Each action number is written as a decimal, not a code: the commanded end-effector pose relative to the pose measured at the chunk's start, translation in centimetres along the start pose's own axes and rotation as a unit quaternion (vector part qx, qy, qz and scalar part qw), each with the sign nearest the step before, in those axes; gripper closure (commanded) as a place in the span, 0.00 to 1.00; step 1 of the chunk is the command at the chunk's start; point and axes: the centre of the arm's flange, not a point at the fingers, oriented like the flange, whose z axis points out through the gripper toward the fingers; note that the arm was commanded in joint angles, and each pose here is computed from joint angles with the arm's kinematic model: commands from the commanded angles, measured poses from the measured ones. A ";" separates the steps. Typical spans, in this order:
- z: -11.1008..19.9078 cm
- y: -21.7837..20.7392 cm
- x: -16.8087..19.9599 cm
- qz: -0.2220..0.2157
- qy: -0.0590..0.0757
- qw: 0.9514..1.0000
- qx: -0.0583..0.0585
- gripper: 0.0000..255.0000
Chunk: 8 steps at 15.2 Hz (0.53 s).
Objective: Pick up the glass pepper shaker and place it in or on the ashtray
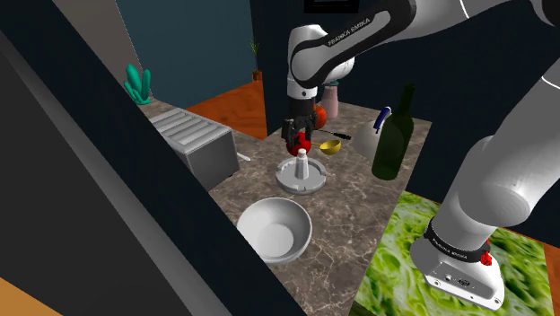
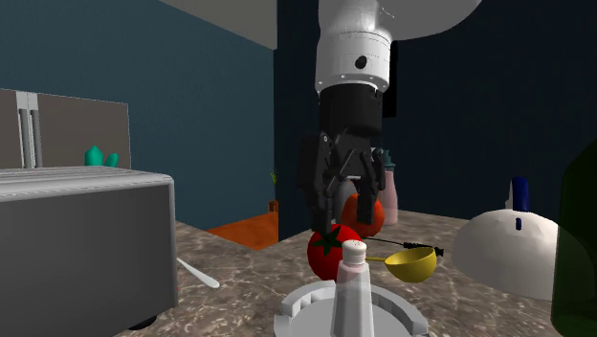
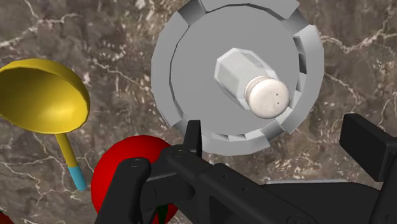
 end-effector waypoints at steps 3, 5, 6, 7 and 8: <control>-3.4 0.0 -0.1 0.000 -0.001 1.000 0.000 0.00; -3.4 0.0 -0.1 0.000 -0.001 1.000 0.000 0.00; -3.4 0.0 -0.1 0.000 -0.001 1.000 0.000 0.00; -3.4 0.0 -0.1 0.000 -0.001 1.000 0.000 0.00; -3.4 0.0 -0.1 0.000 -0.001 1.000 0.000 0.00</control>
